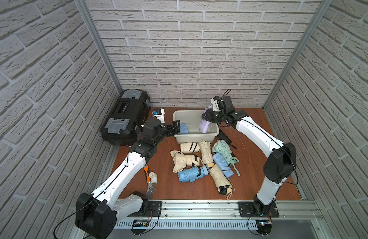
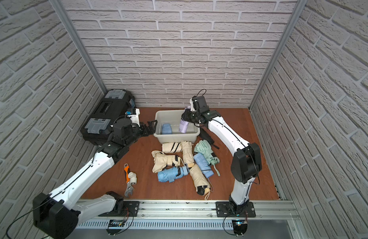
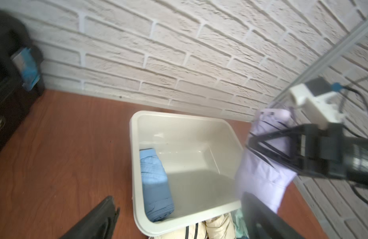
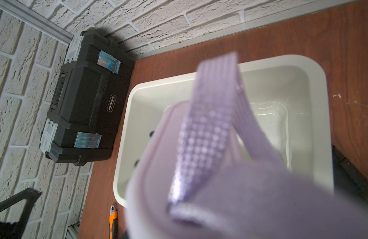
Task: Put the umbrella into the storage box
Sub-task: Pick up the umbrella from the center of the board, then place the umbrella in the storage box.
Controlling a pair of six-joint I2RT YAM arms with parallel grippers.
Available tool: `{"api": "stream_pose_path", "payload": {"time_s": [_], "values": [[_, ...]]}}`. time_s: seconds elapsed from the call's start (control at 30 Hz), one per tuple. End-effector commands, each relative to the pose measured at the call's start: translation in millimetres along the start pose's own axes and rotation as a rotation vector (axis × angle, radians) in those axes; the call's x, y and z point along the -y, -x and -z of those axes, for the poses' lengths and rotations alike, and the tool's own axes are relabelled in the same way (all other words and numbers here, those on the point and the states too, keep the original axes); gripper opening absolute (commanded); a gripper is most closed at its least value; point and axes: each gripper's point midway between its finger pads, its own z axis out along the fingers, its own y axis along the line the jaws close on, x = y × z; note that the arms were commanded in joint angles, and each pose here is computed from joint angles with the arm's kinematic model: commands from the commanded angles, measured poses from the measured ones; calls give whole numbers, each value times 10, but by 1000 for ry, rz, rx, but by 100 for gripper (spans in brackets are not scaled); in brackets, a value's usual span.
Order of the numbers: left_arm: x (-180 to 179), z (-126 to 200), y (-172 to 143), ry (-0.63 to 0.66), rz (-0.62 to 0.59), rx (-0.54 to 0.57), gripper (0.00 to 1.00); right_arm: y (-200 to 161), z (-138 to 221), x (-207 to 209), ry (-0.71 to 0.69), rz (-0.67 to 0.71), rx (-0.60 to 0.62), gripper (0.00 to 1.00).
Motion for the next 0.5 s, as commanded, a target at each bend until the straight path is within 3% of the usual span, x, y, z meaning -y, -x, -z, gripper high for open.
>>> {"api": "stream_pose_path", "payload": {"time_s": [0.0,0.1,0.47], "values": [[-295,-88,-125,135,172,-69,96,97,-24,-112,15,74,-4,16],[-407,-183,-245,194,197,-137,93,79,-168,-129,23,87,-52,16],[-451,-559,-449,177,205,-220,75,-175,-771,75,-37,120,-194,16]]}}
